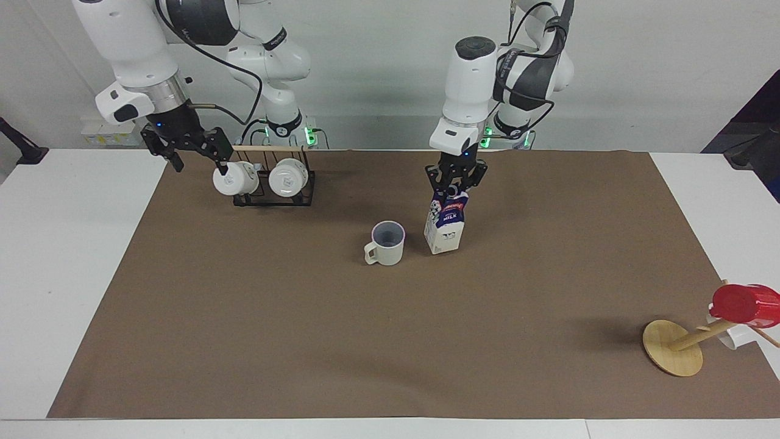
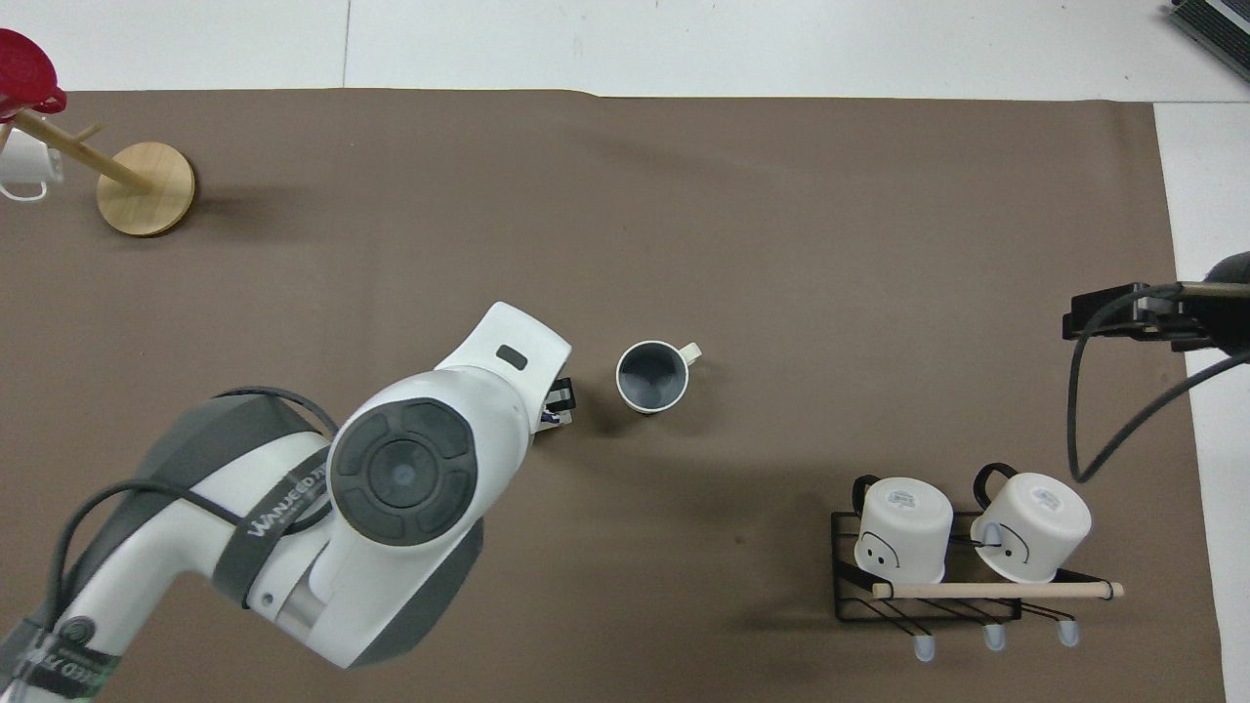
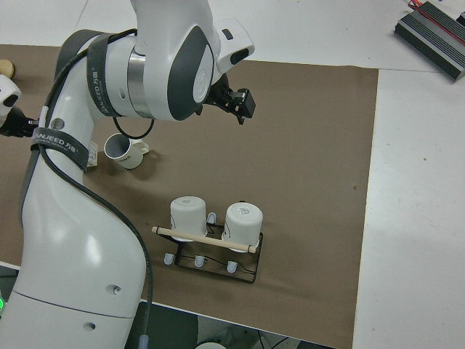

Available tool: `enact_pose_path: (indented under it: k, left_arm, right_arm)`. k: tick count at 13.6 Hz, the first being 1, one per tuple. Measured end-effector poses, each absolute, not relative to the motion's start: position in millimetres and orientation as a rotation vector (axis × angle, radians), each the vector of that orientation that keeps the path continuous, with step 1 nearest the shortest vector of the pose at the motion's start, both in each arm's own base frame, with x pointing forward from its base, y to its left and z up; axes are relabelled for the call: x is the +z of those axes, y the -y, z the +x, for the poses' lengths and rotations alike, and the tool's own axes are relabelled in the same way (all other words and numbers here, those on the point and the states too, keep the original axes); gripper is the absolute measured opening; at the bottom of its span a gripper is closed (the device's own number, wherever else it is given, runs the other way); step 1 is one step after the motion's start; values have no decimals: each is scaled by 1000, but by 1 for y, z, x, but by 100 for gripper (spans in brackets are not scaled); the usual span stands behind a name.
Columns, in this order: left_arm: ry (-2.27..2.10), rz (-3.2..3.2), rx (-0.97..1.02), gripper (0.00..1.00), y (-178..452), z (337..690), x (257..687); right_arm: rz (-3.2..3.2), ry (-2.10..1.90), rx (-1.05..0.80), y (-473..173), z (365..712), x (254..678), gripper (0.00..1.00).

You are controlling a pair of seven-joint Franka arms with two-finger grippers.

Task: Place cup and milk on table
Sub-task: 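Carry the milk carton with the left gripper and set it beside the mug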

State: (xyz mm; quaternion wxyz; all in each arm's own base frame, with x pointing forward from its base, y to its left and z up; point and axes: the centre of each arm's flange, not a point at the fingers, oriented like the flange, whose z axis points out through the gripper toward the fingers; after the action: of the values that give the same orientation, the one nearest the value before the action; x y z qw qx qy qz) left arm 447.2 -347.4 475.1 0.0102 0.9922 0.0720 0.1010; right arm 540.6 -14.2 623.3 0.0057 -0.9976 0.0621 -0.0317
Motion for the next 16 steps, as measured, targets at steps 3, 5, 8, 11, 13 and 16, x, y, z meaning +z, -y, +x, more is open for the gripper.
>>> enact_pose_path:
  k: [3,5,8,11,13,16]
  left_arm:
    - [-237,3086,332,42,361,446,468]
    - [-254,3071,347,42,361,449,471]
    - [-257,3054,363,42,364,451,469]
    - [-227,3070,380,45,367,452,462]
    - [-178,3084,412,45,374,449,458]
    - [-160,3089,419,52,375,448,458]
  right_arm:
    - [-3123,-203,-88,17,532,658,100]
    - [-3123,-218,-90,22,527,674,100]
    - [-3123,-220,-90,23,526,676,100]
    - [-3126,-201,-63,25,524,675,100]
    - [-3130,-158,-59,31,521,677,100]
    - [-3130,-147,-51,33,517,679,100]
